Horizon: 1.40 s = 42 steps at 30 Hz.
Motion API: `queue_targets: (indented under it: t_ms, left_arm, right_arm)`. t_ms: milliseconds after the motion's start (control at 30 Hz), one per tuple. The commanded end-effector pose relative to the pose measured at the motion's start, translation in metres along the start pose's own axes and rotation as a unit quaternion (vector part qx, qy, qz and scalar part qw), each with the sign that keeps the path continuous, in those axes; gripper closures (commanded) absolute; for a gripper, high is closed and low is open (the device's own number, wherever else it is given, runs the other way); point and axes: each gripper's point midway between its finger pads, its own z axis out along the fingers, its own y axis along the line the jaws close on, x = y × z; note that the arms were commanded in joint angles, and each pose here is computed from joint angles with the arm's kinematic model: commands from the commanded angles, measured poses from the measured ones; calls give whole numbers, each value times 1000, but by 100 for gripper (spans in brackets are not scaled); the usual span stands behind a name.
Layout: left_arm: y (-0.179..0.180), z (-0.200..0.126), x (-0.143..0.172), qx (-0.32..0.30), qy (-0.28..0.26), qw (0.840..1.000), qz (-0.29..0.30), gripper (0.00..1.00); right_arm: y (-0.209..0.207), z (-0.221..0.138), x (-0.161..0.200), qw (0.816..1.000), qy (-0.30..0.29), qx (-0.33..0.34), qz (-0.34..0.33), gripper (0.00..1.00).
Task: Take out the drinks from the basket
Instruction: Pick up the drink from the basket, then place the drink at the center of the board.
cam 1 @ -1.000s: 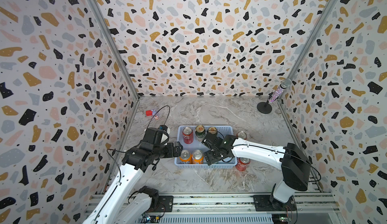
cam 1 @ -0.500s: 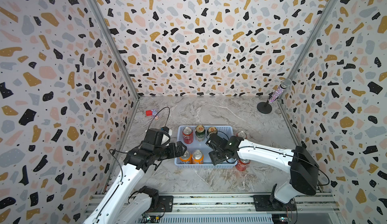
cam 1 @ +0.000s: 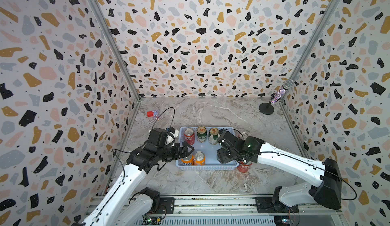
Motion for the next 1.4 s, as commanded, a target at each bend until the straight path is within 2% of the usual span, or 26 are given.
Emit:
queue_targets:
  t_ms: [0, 267, 567, 700, 1033, 1367]
  left_arm:
    - [-27, 0, -11, 29, -14, 999, 19, 0]
    - [-47, 10, -7, 45, -1, 998, 35, 0]
    - [-49, 22, 1, 42, 10, 999, 31, 0]
    - [-48, 22, 6, 44, 15, 998, 30, 0]
    - [-36, 20, 7, 19, -4, 999, 35, 0]
    - [-27, 11, -4, -13, -41, 998, 53, 0]
  right_arm:
    - [1, -33, -23, 998, -51, -19, 9, 66]
    - [3, -50, -14, 998, -51, -45, 7, 69]
    - [8, -65, 4, 994, -59, -87, 7, 75]
    - [20, -71, 20, 992, -55, -113, -15, 77]
    - [23, -68, 52, 991, -29, -117, -60, 77]
    - [18, -34, 76, 993, -6, -91, -75, 77]
